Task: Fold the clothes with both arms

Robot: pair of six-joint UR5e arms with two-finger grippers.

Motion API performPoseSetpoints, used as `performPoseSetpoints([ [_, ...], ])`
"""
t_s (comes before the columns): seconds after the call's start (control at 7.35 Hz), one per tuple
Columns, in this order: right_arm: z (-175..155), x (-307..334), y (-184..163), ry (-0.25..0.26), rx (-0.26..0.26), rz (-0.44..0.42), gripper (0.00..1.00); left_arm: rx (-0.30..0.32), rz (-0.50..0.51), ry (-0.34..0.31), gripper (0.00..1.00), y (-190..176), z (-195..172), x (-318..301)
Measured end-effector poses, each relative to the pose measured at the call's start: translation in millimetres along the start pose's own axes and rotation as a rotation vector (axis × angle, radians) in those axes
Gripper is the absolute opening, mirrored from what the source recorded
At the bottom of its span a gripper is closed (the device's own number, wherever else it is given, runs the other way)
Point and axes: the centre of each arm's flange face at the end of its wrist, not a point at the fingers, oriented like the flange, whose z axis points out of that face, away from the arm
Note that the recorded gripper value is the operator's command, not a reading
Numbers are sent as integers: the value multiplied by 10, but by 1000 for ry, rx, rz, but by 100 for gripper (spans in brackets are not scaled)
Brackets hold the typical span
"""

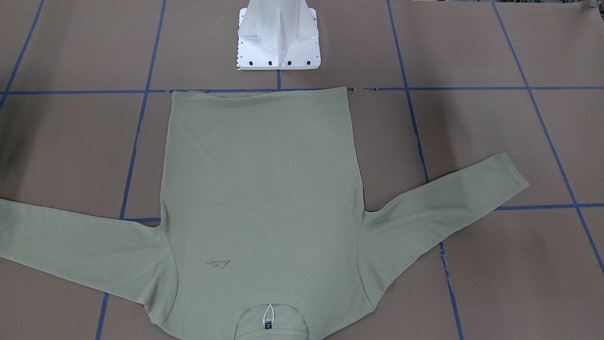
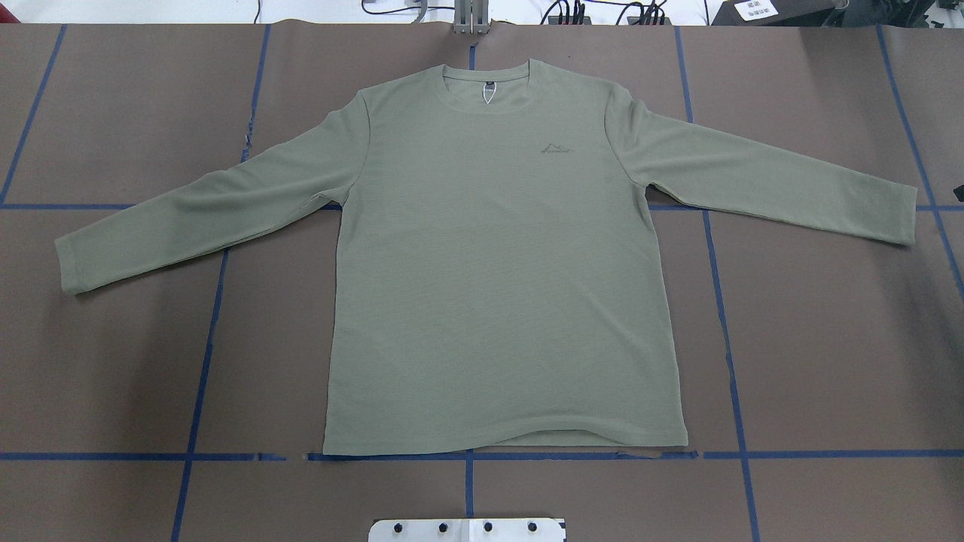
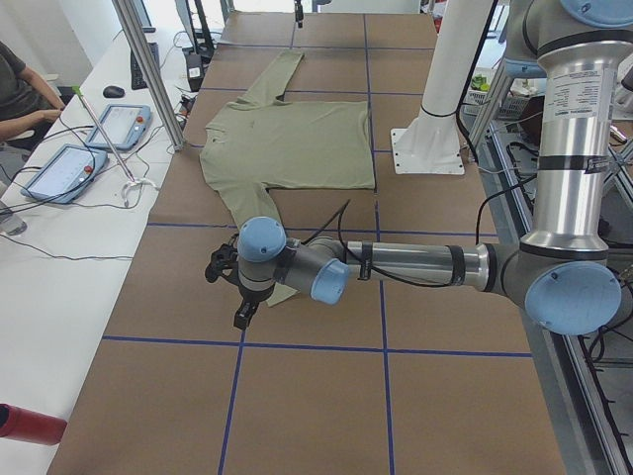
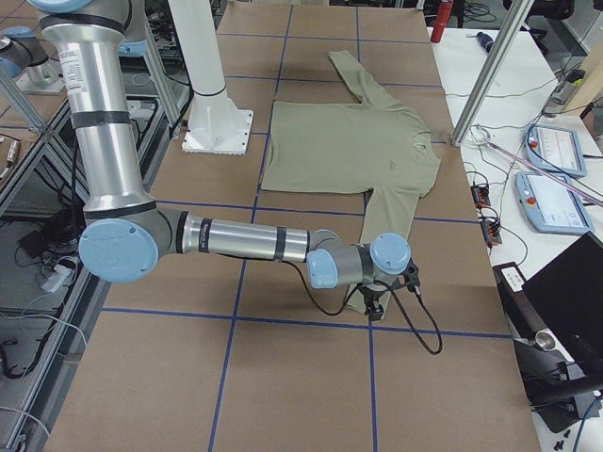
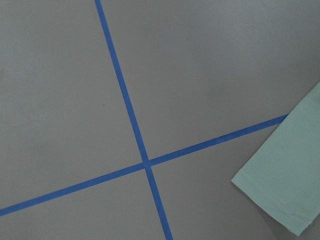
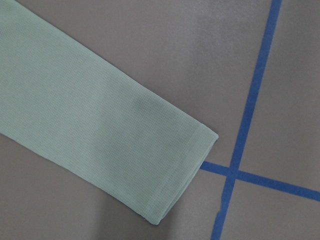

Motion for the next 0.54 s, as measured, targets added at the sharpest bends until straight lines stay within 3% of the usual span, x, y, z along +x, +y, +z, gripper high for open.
performPoseSetpoints([
  [0.27,262,-64,-175,30,-24,-39,100,11,18,5,100,6,56,6],
  [0.54,499,-15,-246,75,-11,-59,100,35,42,11,100,4,49,25],
])
